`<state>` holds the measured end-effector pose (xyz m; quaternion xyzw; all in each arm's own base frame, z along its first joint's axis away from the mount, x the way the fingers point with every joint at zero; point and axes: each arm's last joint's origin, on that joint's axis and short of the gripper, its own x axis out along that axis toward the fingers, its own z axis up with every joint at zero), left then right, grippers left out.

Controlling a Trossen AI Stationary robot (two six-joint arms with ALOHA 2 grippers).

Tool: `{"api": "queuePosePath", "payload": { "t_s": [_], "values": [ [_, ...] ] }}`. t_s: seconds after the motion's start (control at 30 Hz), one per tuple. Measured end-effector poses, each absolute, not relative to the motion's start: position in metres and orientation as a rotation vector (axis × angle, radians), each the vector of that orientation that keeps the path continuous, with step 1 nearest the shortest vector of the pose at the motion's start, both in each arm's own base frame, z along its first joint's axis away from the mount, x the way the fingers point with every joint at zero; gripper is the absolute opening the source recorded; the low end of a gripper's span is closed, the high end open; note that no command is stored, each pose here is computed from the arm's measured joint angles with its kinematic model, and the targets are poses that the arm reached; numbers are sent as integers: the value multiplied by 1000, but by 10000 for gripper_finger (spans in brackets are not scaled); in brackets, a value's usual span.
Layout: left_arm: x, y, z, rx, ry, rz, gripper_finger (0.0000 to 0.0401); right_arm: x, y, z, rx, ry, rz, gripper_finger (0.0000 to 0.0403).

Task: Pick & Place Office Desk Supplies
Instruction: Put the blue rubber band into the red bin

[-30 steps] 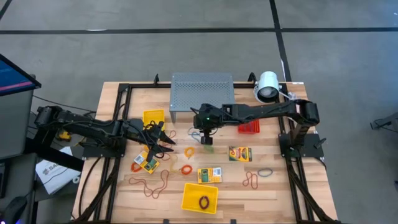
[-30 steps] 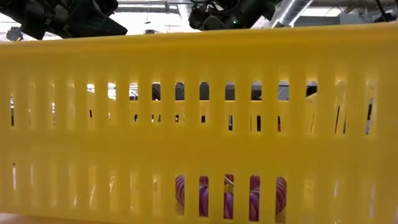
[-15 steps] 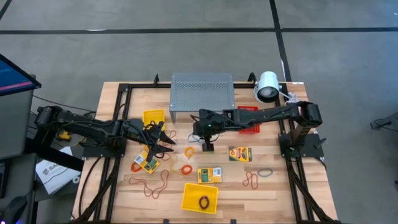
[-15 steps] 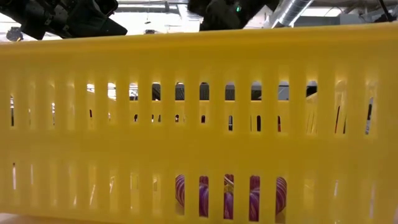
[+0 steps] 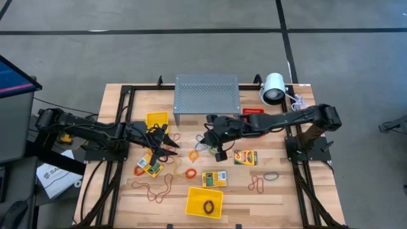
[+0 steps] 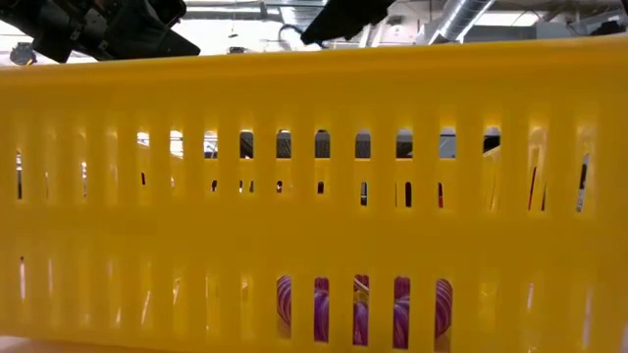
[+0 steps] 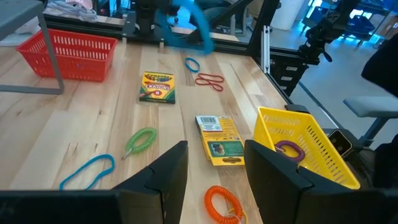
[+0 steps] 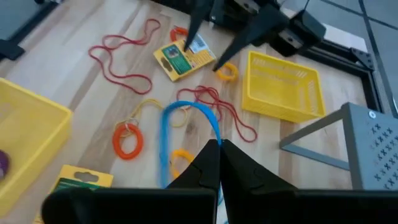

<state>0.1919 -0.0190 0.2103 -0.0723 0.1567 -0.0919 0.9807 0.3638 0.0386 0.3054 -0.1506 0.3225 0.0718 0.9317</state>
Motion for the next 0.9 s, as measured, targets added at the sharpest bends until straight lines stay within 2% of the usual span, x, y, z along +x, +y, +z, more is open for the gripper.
{"api": "queuePosePath", "payload": {
  "t_s": [0.27, 0.57, 0.73, 0.9],
  "values": [
    [192, -19, 210, -134, 313, -187, 155, 331, 43, 328, -283, 626, 151, 0],
    [192, -19, 211, -133, 304, -188, 155, 272, 41, 347, -236, 425, 91, 0],
    [192, -19, 213, -130, 286, -190, 155, 238, 45, 348, -209, 317, 108, 0],
    [193, -19, 214, -122, 271, -192, 155, 211, 48, 340, -190, 271, 45, 0]
  ]
}}
